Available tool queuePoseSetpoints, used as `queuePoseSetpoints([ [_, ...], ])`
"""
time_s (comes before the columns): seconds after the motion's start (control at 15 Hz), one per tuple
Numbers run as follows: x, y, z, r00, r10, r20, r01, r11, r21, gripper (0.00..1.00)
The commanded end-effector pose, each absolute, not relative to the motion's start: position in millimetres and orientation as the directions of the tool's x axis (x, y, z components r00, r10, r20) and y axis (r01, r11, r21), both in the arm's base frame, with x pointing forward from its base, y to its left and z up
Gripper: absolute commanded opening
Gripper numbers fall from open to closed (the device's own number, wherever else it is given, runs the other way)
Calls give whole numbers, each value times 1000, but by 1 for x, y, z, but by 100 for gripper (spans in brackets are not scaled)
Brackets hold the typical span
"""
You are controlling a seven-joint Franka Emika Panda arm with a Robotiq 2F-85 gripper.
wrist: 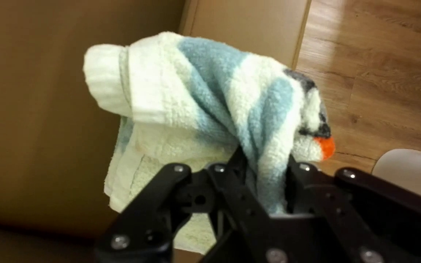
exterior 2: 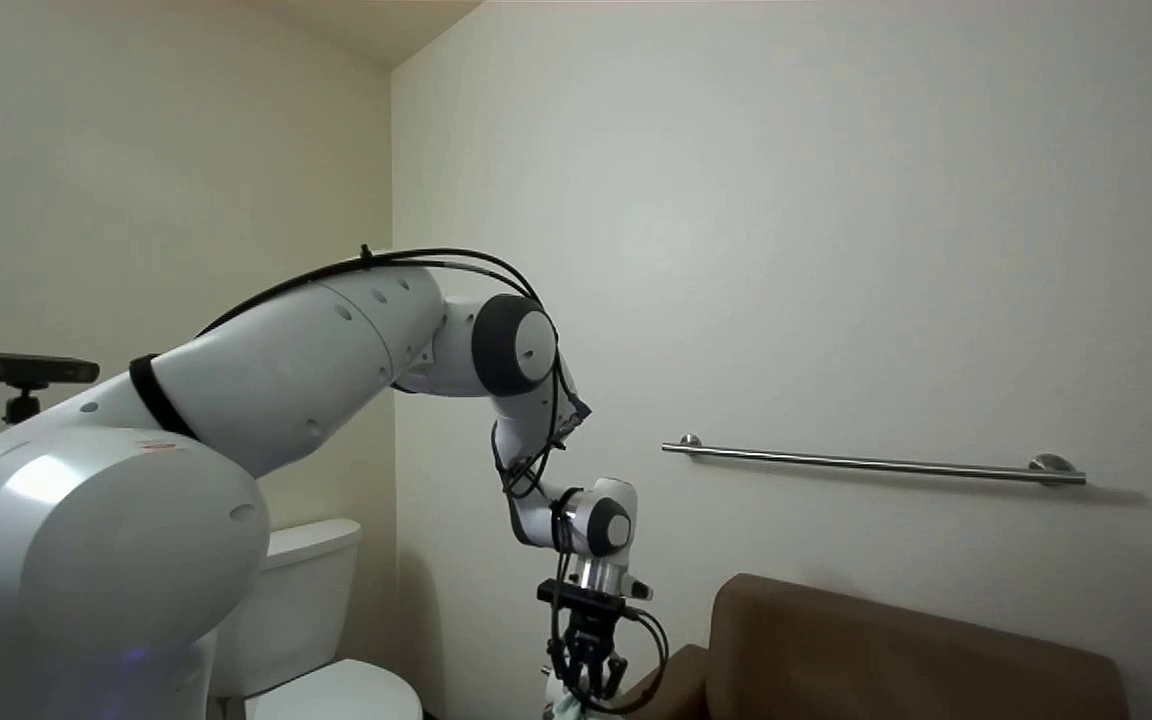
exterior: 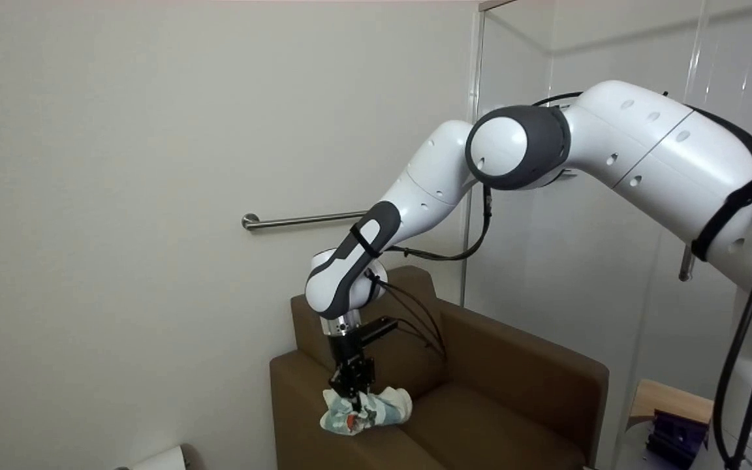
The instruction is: Move the towel back and forth on the sofa left arm
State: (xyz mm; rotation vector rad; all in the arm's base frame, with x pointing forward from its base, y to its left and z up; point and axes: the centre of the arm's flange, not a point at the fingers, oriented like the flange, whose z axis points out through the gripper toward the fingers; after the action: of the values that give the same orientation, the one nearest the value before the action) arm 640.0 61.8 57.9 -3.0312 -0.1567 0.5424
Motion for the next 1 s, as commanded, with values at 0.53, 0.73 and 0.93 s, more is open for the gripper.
queuePoseSetpoints([
  [0.53, 454, 64, 58, 790, -80, -608, -136, -990, -47, 10],
  [0.73, 464, 66, 47, 822, -64, -566, -118, -991, -59, 10],
  [0.93, 493, 73, 37, 872, -48, -487, -92, -994, -67, 10],
])
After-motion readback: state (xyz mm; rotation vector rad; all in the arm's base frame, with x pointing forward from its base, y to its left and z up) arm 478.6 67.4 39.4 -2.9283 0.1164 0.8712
